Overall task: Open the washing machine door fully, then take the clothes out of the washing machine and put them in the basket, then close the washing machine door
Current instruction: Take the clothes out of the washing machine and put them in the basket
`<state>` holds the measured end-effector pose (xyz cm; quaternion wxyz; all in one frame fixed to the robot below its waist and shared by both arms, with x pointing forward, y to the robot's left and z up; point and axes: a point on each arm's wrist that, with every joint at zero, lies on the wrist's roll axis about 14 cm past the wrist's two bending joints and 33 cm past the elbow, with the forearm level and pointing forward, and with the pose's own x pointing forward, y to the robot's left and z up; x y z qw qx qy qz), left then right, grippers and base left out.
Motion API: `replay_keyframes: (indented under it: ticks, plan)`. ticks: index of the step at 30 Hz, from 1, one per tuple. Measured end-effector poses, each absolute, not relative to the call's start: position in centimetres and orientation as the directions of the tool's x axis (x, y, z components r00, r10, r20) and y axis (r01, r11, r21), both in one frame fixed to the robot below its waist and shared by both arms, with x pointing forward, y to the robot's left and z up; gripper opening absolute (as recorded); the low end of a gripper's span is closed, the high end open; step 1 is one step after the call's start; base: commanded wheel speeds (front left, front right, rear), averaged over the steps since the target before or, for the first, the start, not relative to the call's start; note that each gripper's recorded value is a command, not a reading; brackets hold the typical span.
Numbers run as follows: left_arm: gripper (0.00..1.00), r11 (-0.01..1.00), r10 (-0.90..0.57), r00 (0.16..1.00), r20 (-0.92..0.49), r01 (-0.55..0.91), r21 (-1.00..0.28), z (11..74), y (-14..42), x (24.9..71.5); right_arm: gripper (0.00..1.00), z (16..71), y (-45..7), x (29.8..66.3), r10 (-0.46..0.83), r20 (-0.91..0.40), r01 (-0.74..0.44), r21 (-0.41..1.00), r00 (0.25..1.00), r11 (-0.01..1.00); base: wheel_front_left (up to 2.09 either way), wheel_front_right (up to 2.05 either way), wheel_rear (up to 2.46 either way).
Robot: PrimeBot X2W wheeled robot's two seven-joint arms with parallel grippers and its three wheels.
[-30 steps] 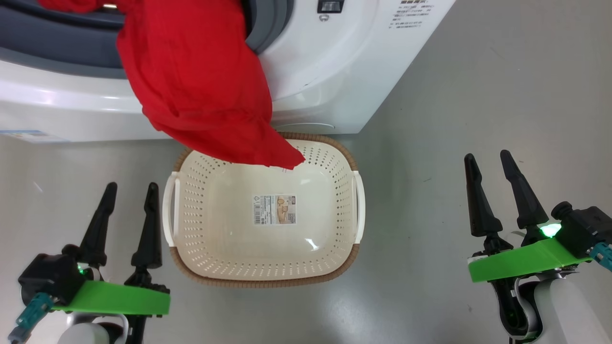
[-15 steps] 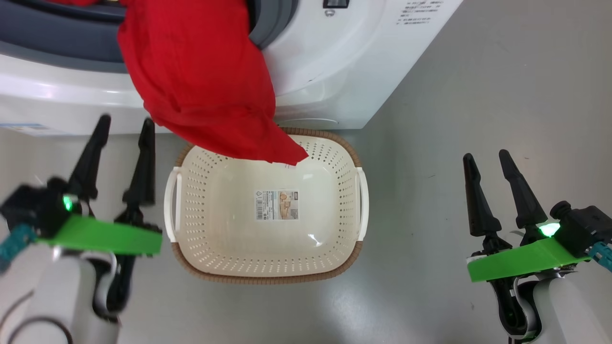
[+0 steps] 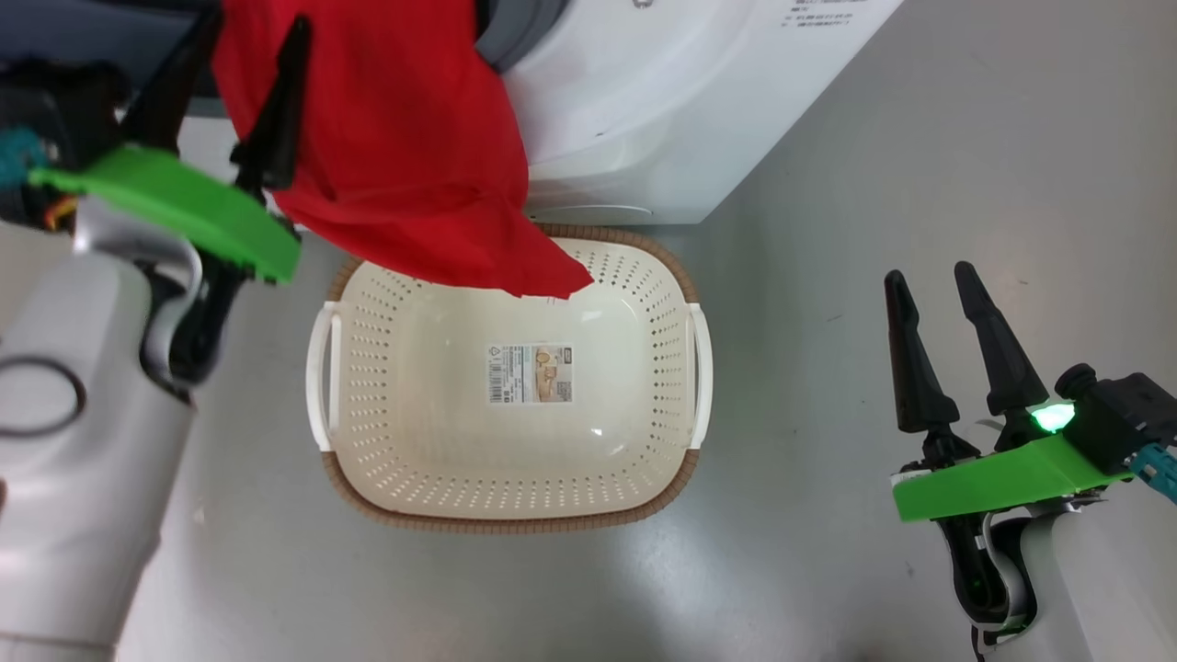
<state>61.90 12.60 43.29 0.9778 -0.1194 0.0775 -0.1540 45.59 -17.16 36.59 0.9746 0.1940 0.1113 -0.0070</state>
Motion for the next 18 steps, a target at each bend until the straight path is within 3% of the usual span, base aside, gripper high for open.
replay_keyframes:
  ticks: [18]
  plan:
    - [1.0,0.926,-0.356,0.843,-0.403,0.26,-0.273,38.3,10.7,64.6,1.0,36.3,-18.4,45.0,-0.001,-0.234,0.09,0.368,0.972,0.925,0.0,0.0,0.0]
